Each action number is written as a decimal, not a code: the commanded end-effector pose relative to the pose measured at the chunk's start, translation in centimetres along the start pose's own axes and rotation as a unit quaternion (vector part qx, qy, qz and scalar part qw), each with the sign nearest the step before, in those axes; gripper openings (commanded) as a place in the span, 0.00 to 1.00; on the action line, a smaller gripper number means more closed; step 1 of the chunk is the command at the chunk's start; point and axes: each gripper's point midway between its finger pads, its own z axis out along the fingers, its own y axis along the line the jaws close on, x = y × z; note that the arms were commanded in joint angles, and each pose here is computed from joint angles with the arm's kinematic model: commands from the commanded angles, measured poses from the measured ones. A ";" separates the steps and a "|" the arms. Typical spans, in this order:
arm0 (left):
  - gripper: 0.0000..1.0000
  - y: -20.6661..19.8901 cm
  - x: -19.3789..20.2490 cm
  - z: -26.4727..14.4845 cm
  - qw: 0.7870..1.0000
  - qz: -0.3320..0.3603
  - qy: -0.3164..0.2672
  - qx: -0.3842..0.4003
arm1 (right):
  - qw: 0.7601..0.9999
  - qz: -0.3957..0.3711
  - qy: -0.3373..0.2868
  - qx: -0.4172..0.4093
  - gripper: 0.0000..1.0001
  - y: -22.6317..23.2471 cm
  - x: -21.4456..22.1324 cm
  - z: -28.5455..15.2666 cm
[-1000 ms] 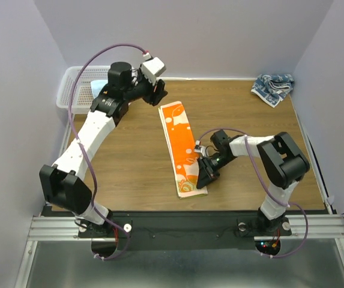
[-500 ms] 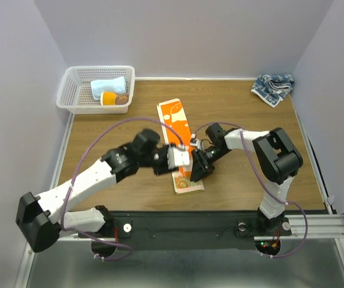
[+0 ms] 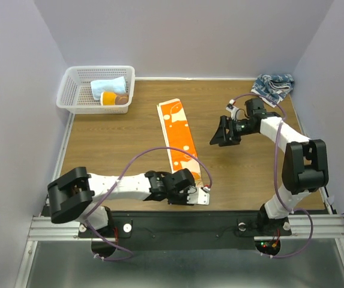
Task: Roll the towels
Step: Fold the towel
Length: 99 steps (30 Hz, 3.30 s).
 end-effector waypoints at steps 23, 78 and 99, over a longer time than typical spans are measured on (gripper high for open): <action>0.13 3.5 0.3 5.1 0.998 -0.049 0.016 0.034 | 0.990 -0.069 -0.067 0.103 0.92 0.7 -3.8 -4.8; 0.00 19.5 -0.9 0.1 0.995 -0.085 -0.030 -0.046 | 0.995 -0.075 -0.044 0.057 1.00 1.5 -2.7 -4.5; 0.00 20.9 1.1 1.9 0.994 -0.089 -0.015 -0.055 | 0.996 -0.064 -0.028 0.049 1.00 1.0 -1.7 -3.9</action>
